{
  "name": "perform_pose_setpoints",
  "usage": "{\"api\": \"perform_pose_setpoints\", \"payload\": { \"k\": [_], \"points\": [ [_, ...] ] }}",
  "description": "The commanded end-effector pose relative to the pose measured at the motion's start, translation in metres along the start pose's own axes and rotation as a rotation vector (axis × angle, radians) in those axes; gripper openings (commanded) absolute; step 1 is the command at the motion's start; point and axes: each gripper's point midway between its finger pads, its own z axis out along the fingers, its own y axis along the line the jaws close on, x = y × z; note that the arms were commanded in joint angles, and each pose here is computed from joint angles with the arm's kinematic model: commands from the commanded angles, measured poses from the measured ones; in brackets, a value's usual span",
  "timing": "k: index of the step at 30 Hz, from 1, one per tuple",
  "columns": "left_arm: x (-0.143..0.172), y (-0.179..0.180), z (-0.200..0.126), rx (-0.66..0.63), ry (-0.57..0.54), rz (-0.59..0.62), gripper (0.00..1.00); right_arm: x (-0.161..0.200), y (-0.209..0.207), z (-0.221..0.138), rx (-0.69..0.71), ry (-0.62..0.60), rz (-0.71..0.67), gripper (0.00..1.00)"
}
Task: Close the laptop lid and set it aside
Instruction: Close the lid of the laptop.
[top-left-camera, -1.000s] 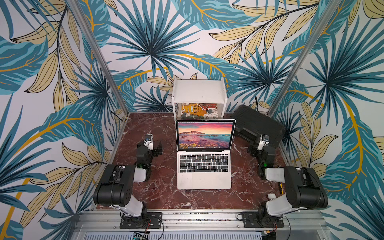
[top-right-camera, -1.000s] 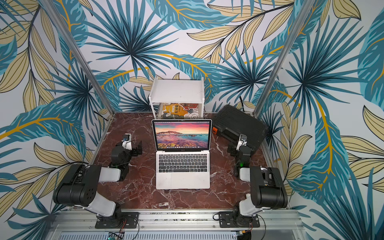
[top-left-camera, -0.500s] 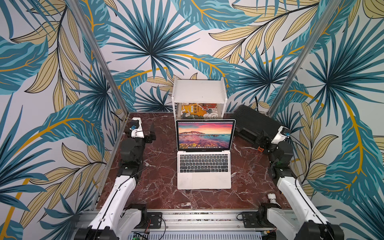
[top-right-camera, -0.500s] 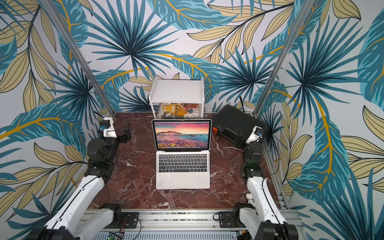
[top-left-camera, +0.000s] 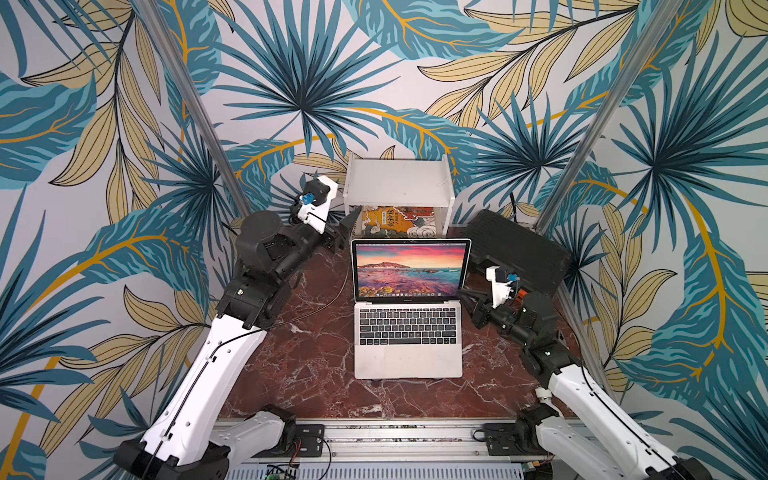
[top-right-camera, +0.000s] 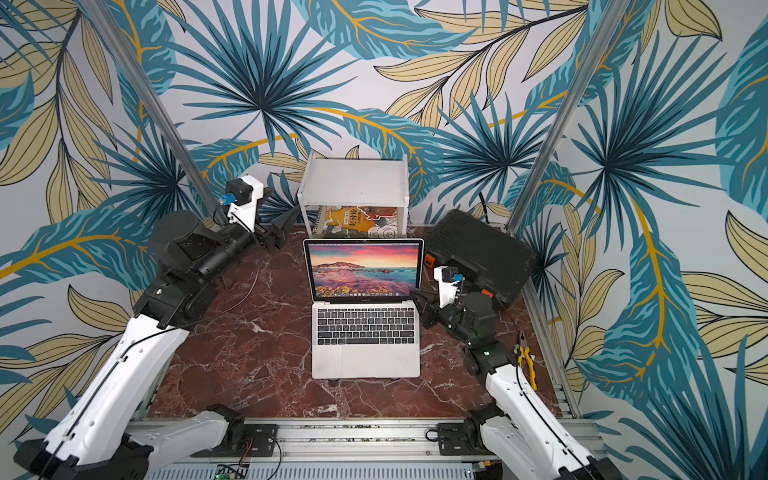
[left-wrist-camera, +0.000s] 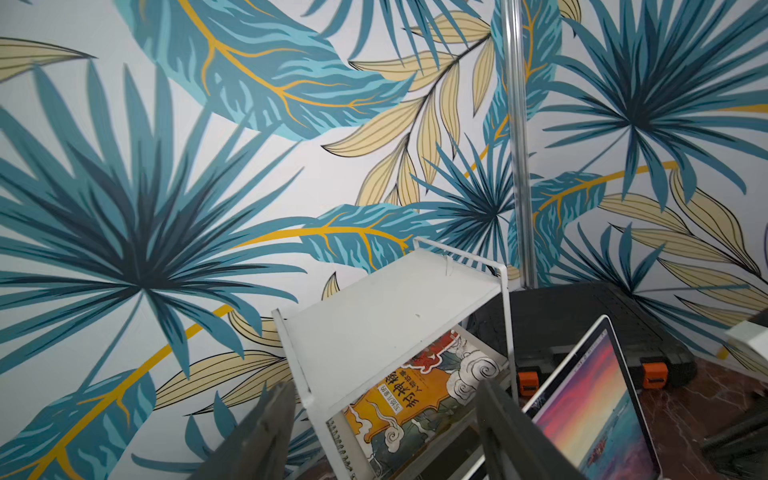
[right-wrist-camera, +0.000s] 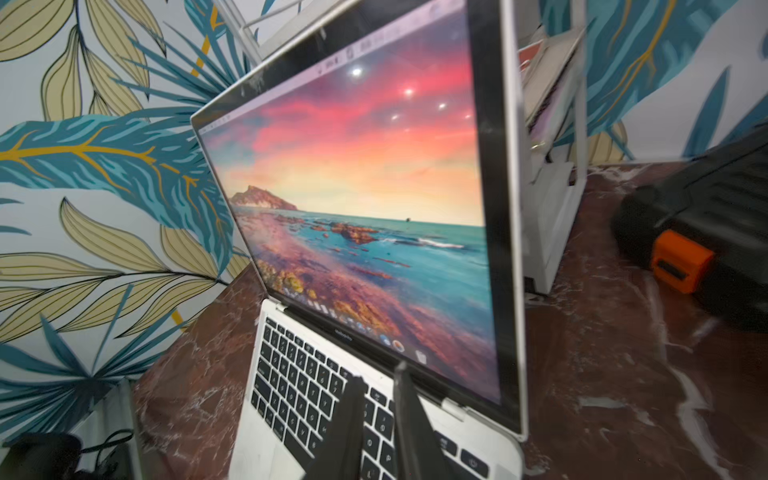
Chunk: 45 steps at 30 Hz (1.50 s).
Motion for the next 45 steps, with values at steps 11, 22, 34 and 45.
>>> {"api": "perform_pose_setpoints", "payload": {
  "k": [11, 22, 34, 45],
  "points": [
    [0.031, -0.046, 0.082, 0.175, 0.22, 0.038, 0.45, 0.045, 0.012, 0.032, -0.013, 0.154, -0.11, 0.0],
    [0.076, -0.067, 0.133, 0.322, 0.414, 0.046, 0.12, 0.054, 0.014, 0.04, 0.001, 0.189, -0.16, 0.0],
    [0.105, -0.081, 0.14, 0.381, 0.482, 0.058, 0.1, 0.054, 0.014, 0.038, 0.001, 0.19, -0.172, 0.0],
    [0.127, -0.102, 0.132, 0.452, 0.553, 0.051, 0.38, 0.058, 0.013, 0.039, 0.009, 0.197, -0.179, 0.0]
  ]
}}
